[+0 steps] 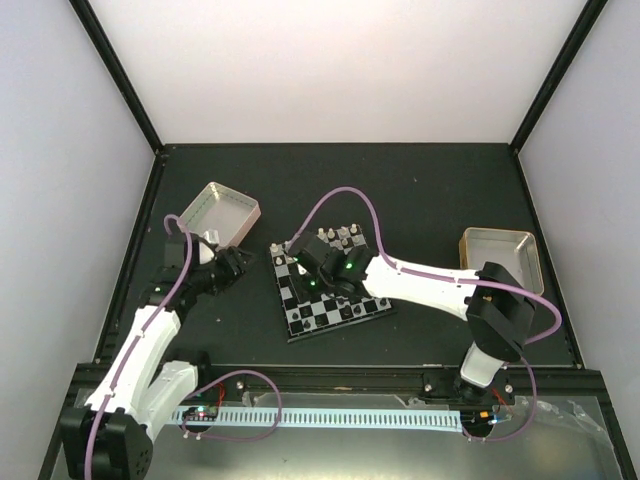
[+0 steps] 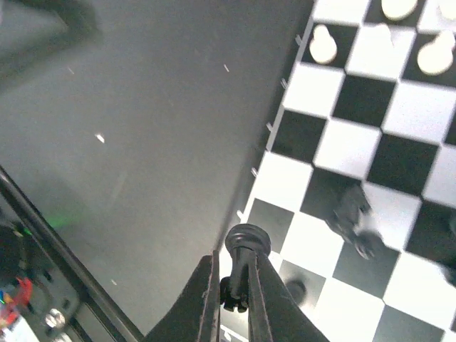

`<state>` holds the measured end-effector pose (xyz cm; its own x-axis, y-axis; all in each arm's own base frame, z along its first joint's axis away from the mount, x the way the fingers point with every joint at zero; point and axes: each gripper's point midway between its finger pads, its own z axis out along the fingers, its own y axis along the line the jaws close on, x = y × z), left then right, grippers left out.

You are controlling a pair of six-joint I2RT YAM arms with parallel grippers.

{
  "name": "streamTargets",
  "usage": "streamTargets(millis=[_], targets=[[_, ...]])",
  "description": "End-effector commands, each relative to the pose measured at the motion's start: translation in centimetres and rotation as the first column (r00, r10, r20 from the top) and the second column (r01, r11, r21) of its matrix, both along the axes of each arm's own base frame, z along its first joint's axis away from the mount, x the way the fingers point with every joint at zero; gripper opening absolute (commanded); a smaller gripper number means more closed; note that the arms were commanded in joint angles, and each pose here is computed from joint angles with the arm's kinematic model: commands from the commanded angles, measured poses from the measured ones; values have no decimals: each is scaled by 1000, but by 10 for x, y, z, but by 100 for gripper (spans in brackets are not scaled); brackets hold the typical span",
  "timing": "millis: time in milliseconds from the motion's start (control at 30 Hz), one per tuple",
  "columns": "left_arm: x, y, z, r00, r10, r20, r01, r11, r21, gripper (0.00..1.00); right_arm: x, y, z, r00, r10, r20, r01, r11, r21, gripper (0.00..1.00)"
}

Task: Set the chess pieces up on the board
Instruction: Place the chess piece on the chessboard.

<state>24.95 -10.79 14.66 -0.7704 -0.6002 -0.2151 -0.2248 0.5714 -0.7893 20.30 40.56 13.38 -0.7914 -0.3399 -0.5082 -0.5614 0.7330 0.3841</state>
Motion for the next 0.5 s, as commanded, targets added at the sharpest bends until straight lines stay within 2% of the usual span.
streamTargets(millis=[0,167,267,467], targets=[[8,30,26,984,-40,173,-13,956,292,59,-22,-29,-15,997,72,-26,-76,981,-181,1],[8,42,51,949,-98,299,-39,907,419,61,-40,-25,-24,988,143,-54,-152,951,-270,1],[6,44,55,933,-120,339,-49,892,450,63,-52,-14,-29,980,189,-68,-200,929,-310,1],[11,51,61,917,-77,392,-117,887,446,63,-71,4,-44,967,234,-99,-254,890,-379,1]])
